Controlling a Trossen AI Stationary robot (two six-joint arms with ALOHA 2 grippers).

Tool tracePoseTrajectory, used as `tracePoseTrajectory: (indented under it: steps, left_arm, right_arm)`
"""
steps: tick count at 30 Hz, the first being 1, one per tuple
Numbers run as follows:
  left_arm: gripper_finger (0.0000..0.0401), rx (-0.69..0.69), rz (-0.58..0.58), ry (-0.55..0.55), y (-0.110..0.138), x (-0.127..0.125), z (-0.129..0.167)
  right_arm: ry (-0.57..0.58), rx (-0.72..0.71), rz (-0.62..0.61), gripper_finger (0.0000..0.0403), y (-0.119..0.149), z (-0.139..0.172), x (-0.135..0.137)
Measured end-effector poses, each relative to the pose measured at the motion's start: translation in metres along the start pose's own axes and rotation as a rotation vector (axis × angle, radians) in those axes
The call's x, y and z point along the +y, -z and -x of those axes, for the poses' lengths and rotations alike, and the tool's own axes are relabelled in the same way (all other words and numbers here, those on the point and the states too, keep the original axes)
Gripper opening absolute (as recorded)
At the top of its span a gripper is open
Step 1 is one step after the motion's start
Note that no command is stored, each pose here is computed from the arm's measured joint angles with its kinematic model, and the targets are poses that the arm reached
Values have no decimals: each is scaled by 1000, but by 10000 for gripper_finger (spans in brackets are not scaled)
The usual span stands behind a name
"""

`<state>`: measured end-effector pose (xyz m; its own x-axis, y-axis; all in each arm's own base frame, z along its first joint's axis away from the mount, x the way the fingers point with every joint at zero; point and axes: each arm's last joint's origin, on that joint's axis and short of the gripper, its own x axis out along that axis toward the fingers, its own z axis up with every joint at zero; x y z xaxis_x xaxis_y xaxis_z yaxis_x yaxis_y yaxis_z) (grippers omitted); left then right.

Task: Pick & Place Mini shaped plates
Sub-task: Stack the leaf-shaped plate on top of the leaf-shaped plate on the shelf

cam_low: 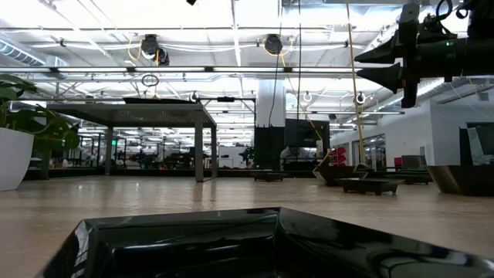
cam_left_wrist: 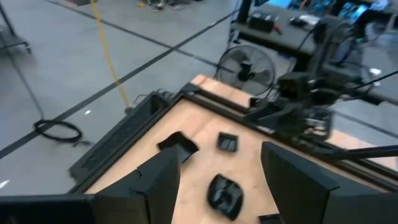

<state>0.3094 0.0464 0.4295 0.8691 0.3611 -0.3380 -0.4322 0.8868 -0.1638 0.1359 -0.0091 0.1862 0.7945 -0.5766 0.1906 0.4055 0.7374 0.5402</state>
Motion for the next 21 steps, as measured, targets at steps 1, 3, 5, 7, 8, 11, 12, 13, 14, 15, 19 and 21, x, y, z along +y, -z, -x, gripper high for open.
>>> tracePoseTrajectory:
  steps: [1,3,5,7,8,11,12,13,14,15,19,21]
  left_arm:
    - [227,-5,0,9,0,-2,1]
    - [228,-8,-1,25,1,-8,2]
    - [228,-5,8,38,2,-12,3]
    - [227,-6,17,51,3,-16,4]
    - [227,-9,17,54,3,-18,5]
    - [227,-26,20,57,3,-23,6]
    - [228,-36,21,61,2,-24,7]
    - [227,-41,23,67,2,-26,7]
    - [227,-46,24,72,2,-27,8]
    - [228,-47,25,76,2,-28,8]
    - [227,-45,40,89,3,-32,9]
    - [227,-44,43,93,3,-33,10]
  right_arm:
    - [0,0,0,144,0,0,0]
    - [11,-6,-1,144,0,0,0]
    - [31,-17,-2,144,-1,0,-1]
    - [17,-22,-28,144,-2,0,0]
    - [13,-25,-47,144,-2,0,0]
    - [10,-37,-108,144,-3,0,1]
    - [7,-44,-126,144,-4,0,1]
    - [5,-50,-148,144,-5,0,1]
    - [3,-55,-171,144,-5,0,1]
    - [0,-59,-194,144,-6,0,1]
    - [-10,-69,-283,144,-7,0,2]
    - [-13,-69,-346,144,-7,0,2]
